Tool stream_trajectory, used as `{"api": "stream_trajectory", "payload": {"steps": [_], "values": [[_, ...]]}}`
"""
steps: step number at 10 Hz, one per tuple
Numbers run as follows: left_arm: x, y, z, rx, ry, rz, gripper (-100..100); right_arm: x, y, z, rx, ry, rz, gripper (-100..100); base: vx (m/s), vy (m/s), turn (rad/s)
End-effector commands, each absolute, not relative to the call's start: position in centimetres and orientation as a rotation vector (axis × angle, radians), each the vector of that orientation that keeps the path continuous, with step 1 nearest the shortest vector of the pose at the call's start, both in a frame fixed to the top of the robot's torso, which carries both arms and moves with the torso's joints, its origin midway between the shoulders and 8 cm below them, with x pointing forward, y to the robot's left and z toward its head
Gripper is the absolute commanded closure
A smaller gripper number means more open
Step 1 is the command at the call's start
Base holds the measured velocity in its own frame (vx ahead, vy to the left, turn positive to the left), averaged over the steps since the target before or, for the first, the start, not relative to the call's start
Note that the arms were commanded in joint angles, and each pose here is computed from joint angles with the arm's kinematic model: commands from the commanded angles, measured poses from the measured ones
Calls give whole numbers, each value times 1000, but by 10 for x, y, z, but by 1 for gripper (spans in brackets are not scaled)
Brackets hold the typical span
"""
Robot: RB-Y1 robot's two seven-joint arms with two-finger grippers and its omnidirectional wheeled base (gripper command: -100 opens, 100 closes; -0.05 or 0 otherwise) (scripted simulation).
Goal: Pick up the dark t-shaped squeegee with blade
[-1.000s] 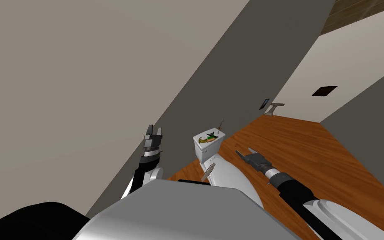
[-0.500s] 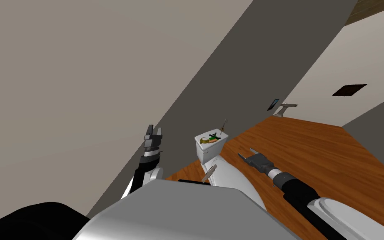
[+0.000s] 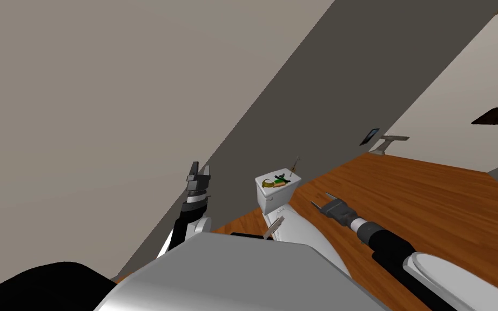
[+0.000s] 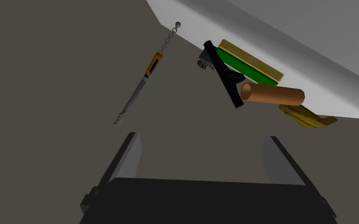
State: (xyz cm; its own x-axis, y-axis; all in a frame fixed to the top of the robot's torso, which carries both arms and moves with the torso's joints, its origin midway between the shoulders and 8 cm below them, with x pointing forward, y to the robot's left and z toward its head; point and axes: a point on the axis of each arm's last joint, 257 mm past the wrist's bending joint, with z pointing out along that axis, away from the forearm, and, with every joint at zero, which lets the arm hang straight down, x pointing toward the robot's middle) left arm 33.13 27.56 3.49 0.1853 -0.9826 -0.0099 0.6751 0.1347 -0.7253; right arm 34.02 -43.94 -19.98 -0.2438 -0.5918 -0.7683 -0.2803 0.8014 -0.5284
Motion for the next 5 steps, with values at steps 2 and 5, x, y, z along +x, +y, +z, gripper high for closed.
{"api": "stream_trajectory", "payload": {"steps": [2, 5], "values": [[331, 276, 35, -668, 567, -1298, 0, 339, -447, -206, -776, 1840, -407, -100, 19, -4, 122], [331, 276, 35, -668, 567, -1298, 0, 339, -454, -213, -917, 1833, -483, -100, 31, -2, 137]]}}
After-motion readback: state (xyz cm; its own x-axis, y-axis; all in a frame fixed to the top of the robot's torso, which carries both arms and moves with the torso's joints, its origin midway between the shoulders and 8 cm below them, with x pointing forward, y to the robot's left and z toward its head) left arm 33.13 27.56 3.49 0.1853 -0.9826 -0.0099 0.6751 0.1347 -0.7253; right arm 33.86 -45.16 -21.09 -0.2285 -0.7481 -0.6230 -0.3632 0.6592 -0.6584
